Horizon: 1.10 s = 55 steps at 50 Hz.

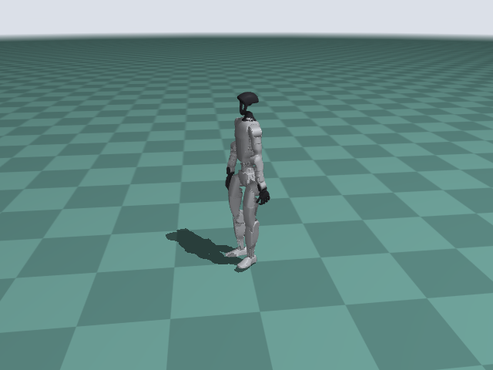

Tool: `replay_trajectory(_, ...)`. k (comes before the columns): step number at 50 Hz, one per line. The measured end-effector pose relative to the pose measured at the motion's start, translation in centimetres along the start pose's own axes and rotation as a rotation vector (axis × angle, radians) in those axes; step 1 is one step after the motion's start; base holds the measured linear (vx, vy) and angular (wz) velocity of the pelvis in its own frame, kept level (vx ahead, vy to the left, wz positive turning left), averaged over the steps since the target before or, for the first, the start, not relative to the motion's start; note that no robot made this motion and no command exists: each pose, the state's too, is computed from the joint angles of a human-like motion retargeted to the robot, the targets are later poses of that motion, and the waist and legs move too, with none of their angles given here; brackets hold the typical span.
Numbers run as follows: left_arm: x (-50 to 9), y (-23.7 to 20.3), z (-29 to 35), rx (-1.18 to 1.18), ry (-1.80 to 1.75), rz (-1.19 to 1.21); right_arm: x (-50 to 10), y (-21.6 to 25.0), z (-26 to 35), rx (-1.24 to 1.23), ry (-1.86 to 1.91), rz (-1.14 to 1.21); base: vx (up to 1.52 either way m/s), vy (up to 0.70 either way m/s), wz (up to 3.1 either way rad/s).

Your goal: In place motions

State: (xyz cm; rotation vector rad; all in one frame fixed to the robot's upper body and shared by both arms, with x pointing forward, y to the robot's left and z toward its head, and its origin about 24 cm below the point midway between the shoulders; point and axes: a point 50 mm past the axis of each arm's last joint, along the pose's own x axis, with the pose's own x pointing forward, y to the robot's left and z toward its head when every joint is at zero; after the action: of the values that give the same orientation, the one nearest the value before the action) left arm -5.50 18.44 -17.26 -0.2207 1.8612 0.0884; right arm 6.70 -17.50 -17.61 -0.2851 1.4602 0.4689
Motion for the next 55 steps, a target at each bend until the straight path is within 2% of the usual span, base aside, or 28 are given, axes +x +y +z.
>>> replay_trajectory(4,0.4,-1.5,-0.4,-0.035,-0.022,-0.078,-0.3,-0.7,2.4,-0.064,-0.077,-0.023,0.21,0.06,-0.08)
replay_trajectory(8,0.3,-2.2,0.7,0.043,-0.032,-0.094,-0.3,-0.7,3.3,-0.032,-0.129,-0.030,0.11,-0.01,0.35)
replay_trajectory(13,0.0,-2.1,2.7,0.164,-0.094,-0.063,-0.1,-0.2,0.2,0.084,-0.040,-0.001,0.20,-0.05,-0.04)
replay_trajectory(24,-1.1,-2.7,6.5,0.228,-0.209,-0.086,-0.3,0.2,-5.0,0.224,0.118,-0.053,0.09,-0.04,0.03)
replay_trajectory(32,-0.8,-2.1,5.3,0.200,-0.165,-0.098,-0.4,0.7,-6.3,0.184,0.185,-0.031,0.12,-0.08,-0.06)
replay_trajectory(42,0.0,-0.6,1.5,0.093,-0.068,-0.068,-0.1,1.1,-5.0,0.151,0.145,-0.019,0.18,-0.11,-0.08)
replay_trajectory(49,-0.4,0.4,2.8,0.088,-0.105,-0.021,-0.2,-0.3,-3.4,0.110,0.105,-0.044,0.02,-0.04,0.48)
replay_trajectory(55,-0.7,-0.7,4.7,0.081,-0.182,-0.053,-0.7,-2.3,-3.0,0.088,0.103,-0.103,-0.16,0.06,0.21)
